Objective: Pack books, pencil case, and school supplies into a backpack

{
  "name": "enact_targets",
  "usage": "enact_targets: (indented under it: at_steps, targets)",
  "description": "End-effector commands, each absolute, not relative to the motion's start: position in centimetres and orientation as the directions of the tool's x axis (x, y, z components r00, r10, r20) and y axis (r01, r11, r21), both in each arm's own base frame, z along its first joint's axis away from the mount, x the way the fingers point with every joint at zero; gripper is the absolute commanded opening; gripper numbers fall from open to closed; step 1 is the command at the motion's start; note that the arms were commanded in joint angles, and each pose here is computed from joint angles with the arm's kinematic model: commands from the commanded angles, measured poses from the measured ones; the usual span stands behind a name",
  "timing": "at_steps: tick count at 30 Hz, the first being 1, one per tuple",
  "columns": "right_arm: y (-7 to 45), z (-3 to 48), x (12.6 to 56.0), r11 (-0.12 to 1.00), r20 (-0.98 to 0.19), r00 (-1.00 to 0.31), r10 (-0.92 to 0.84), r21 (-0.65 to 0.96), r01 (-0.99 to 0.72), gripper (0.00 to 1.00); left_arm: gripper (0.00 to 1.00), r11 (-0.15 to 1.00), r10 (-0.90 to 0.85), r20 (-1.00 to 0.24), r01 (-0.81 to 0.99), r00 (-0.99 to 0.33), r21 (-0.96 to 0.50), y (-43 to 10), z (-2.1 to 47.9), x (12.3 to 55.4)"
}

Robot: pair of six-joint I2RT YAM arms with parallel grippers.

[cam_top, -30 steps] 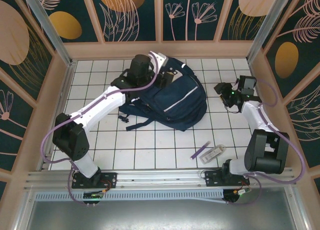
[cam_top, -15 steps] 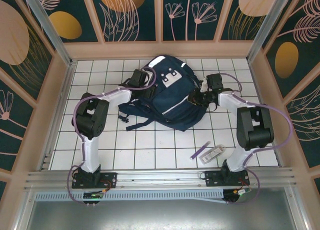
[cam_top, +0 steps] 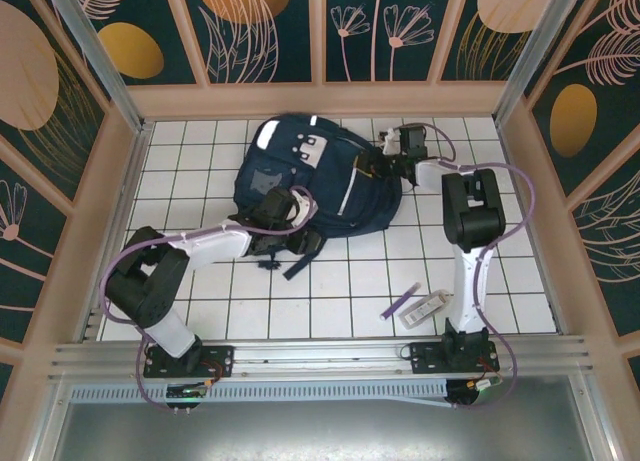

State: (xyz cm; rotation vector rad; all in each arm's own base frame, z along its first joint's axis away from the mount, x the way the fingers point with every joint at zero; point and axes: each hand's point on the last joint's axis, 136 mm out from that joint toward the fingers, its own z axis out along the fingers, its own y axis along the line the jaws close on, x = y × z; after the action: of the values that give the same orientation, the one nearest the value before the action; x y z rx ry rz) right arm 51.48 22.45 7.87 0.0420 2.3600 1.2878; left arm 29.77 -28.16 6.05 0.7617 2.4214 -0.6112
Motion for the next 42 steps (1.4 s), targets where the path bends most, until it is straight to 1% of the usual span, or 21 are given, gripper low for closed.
enact_targets:
  at_steps: [1, 2, 4, 6, 9, 11, 13, 15, 17, 20, 23, 26, 27, 28, 29, 32, 33, 34, 37, 38, 42]
  targets:
    - [25.2, 9.6, 53.6, 0.471, -0.408, -0.878, 0.25, 0.843, -0.258, 0.26, 0.57, 0.59, 0.381, -0.585, 0.675, -0.716, -0.442, -31.2, 9.0, 25.9]
    - [25.6, 9.9, 53.8, 0.466, -0.407, -0.878, 0.253, 0.847, -0.258, 0.28, 0.58, 0.563, 0.379, -0.612, 0.698, -0.694, -0.443, -31.7, 10.4, 25.9]
    - [25.6, 10.7, 53.8, 0.463, -0.411, -0.872, 0.266, 0.848, -0.259, 0.32, 0.59, 0.548, 0.386, -0.676, 0.746, -0.627, -0.379, -31.9, 13.1, 26.8]
    - [25.0, 12.0, 53.2, 0.475, -0.425, -0.86, 0.283, 0.841, -0.259, 0.37, 0.61, 0.59, 0.393, -0.748, 0.77, -0.535, -0.241, -31.2, 16.2, 28.8]
    - [23.6, 13.7, 51.4, 0.524, -0.456, -0.844, 0.283, 0.81, -0.262, 0.4, 0.63, 0.665, 0.426, -0.783, 0.744, -0.452, -0.068, -28.9, 17.8, 31.3]
    - [22.6, 15.2, 49.7, 0.569, -0.491, -0.828, 0.271, 0.776, -0.274, 0.41, 0.64, 0.704, 0.474, -0.758, 0.71, -0.447, 0.021, -26.7, 17.0, 32.7]
    - [21.6, 15.4, 47.5, 0.611, -0.504, -0.826, 0.253, 0.745, -0.268, 0.42, 0.64, 0.713, 0.557, -0.709, 0.686, -0.432, 0.142, -24.3, 15.6, 33.6]
    - [20.9, 15.3, 45.2, 0.64, -0.508, -0.83, 0.232, 0.722, -0.263, 0.42, 0.64, 0.671, 0.65, -0.649, 0.699, -0.394, 0.248, -22.3, 13.6, 33.8]
    - [20.3, 15.1, 43.0, 0.661, -0.508, -0.835, 0.21, 0.703, -0.261, 0.42, 0.65, 0.572, 0.759, -0.555, 0.757, -0.342, 0.316, -20.8, 10.6, 33.1]
    - [19.5, 14.6, 40.6, 0.691, -0.503, -0.847, 0.172, 0.675, -0.261, 0.43, 0.66, 0.496, 0.831, -0.473, 0.777, -0.294, 0.388, -19.7, 8.1, 33.4]
    - [18.9, 14.2, 39.3, 0.719, -0.506, -0.853, 0.129, 0.639, -0.271, 0.43, 0.67, 0.393, 0.876, -0.43, 0.841, -0.219, 0.371, -20.5, 6.2, 32.8]
    - [19.0, 14.3, 38.7, 0.718, -0.506, -0.856, 0.104, 0.634, -0.287, 0.43, 0.67, 0.408, 0.877, -0.428, 0.813, -0.221, 0.416, -20.6, 5.5, 34.6]
    - [19.1, 14.5, 38.5, 0.709, -0.504, -0.858, 0.098, 0.64, -0.296, 0.43, 0.64, 0.407, 0.878, -0.423, 0.817, -0.225, 0.409, -21.0, 5.3, 35.0]
    - [19.4, 14.6, 38.3, 0.696, -0.502, -0.86, 0.087, 0.648, -0.308, 0.43, 0.59, 0.406, 0.877, -0.42, 0.826, -0.232, 0.392, -21.3, 5.2, 35.2]
    - [19.8, 14.7, 38.0, 0.679, -0.5, -0.863, 0.071, 0.658, -0.326, 0.42, 0.45, 0.403, 0.877, -0.415, 0.842, -0.243, 0.358, -21.7, 4.8, 35.0]
    - [21.1, 14.7, 36.9, 0.648, -0.494, -0.869, 0.007, 0.664, -0.372, 0.4, 0.1, 0.384, 0.843, -0.479, 0.896, -0.243, 0.222, -24.3, 5.5, 34.2]
    - [21.3, 14.8, 36.6, 0.656, -0.505, -0.863, -0.01, 0.648, -0.387, 0.4, 0.04, 0.384, 0.826, -0.508, 0.904, -0.245, 0.188, -24.9, 5.8, 33.7]
    - [21.5, 15.0, 36.3, 0.659, -0.523, -0.852, -0.026, 0.632, -0.408, 0.39, 0.0, 0.383, 0.804, -0.541, 0.911, -0.247, 0.152, -25.5, 6.2, 33.2]
    - [22.5, 15.5, 34.9, 0.639, -0.54, -0.84, -0.057, 0.627, -0.446, 0.37, 0.0, 0.405, 0.739, -0.625, 0.907, -0.253, 0.112, -26.2, 8.2, 32.1]
    - [22.9, 15.3, 34.3, 0.634, -0.53, -0.845, -0.07, 0.63, -0.448, 0.37, 0.0, 0.416, 0.718, -0.648, 0.902, -0.252, 0.111, -26.4, 9.2, 32.1]
    - [24.9, 13.2, 32.6, 0.668, -0.489, -0.859, -0.154, 0.589, -0.455, 0.38, 0.0, 0.433, 0.678, -0.686, 0.897, -0.264, 0.083, -26.1, 9.8, 30.8]
